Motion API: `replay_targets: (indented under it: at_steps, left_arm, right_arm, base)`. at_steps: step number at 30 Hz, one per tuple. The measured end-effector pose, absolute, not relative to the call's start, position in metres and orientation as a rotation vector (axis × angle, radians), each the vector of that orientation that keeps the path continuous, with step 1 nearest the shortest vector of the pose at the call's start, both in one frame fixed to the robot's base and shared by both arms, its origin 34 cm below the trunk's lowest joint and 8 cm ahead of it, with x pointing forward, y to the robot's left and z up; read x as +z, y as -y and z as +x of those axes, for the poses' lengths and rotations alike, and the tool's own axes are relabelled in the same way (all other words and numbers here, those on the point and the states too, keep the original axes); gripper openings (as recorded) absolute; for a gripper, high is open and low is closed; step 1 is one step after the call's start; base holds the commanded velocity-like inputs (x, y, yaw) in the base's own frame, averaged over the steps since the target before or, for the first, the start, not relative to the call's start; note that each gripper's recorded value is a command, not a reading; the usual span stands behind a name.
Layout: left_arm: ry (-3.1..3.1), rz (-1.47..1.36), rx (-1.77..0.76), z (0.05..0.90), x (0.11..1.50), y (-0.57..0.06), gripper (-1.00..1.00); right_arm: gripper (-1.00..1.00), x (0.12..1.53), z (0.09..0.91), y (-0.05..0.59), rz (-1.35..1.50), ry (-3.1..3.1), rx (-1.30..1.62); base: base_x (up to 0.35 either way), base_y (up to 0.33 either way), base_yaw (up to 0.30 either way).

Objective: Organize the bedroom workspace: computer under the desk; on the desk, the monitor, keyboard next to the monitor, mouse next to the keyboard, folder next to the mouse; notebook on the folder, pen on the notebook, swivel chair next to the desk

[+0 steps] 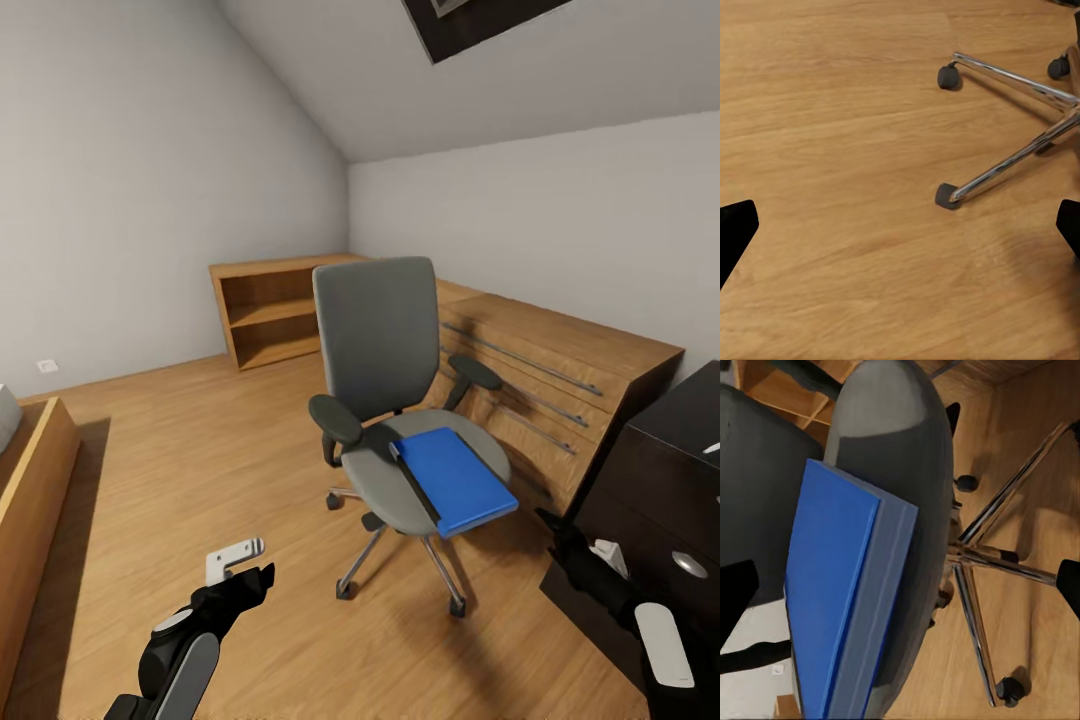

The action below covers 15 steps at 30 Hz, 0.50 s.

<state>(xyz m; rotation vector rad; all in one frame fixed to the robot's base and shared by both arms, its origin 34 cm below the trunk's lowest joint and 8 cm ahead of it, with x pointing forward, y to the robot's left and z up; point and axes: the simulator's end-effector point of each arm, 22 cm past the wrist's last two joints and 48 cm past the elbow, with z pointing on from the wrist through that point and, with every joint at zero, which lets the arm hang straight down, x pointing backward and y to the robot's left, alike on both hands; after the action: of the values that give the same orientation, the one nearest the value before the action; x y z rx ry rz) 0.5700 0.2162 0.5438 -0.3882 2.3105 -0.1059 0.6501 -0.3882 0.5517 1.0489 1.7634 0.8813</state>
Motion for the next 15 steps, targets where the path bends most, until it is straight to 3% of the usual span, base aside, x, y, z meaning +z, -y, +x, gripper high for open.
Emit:
replay_targets:
  at_steps: [15]
  left_arm:
    - [-2.311, -0.386, -0.107, 0.562, 0.511, -0.215, 1.0]
  right_arm:
    - [1.0, 0.511, 0.639, 0.369, 1.035, -1.722, 1.017]
  base:
    - [0.0, 0.0, 0.0]
